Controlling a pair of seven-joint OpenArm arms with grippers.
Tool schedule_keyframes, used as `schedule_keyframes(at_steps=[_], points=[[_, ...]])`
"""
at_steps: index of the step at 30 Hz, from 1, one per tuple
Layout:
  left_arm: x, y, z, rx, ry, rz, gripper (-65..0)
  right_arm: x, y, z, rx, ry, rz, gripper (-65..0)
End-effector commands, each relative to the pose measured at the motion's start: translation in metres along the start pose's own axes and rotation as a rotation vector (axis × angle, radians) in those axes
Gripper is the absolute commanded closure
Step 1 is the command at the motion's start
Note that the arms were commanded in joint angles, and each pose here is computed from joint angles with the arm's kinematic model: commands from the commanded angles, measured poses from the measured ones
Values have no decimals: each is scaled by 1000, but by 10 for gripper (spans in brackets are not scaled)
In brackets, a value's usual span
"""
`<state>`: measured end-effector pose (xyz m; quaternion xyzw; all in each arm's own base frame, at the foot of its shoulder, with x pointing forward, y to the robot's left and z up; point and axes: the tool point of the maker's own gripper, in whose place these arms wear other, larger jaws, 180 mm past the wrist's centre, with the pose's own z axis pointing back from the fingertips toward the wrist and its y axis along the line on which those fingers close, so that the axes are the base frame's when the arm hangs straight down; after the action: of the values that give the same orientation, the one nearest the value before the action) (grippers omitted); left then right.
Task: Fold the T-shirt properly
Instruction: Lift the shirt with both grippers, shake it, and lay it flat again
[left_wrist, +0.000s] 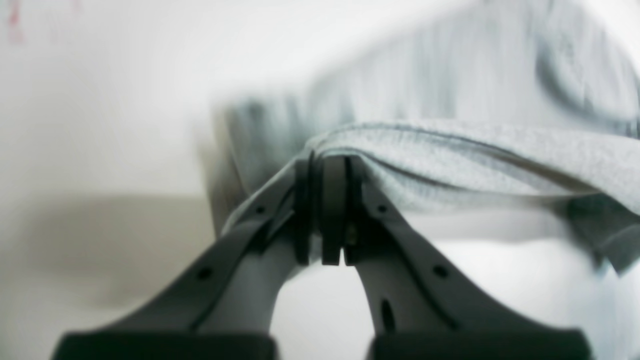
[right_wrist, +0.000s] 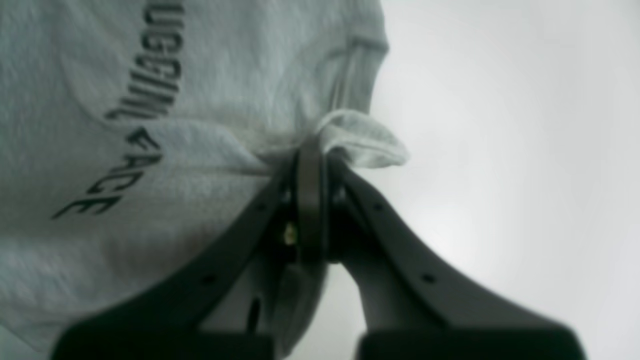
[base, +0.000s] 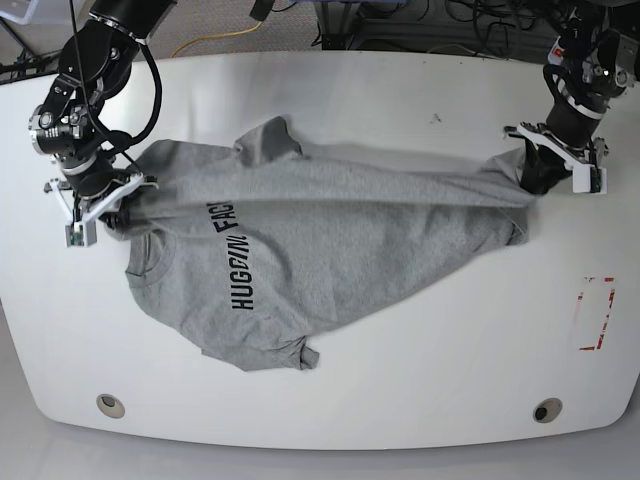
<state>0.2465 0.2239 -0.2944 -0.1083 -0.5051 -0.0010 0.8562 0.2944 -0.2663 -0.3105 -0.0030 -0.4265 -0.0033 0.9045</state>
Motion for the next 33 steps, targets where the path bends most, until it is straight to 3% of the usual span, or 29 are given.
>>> schedule_keyframes(at_steps=[1,16,30,33], points=[[48,-2,-9,-16,-135,-39,0,43,4,-7,23,-65,76,0],[184,3,-37,-8,-356,-137,0,179,-2,-35,-16,-203,236,0],[323,-8,4,6,-659,-260,0,340,8,-1,-40,-394,370,0],[350,5,16,45,-705,-275,0,365,6,11,-58,-417,393,0]])
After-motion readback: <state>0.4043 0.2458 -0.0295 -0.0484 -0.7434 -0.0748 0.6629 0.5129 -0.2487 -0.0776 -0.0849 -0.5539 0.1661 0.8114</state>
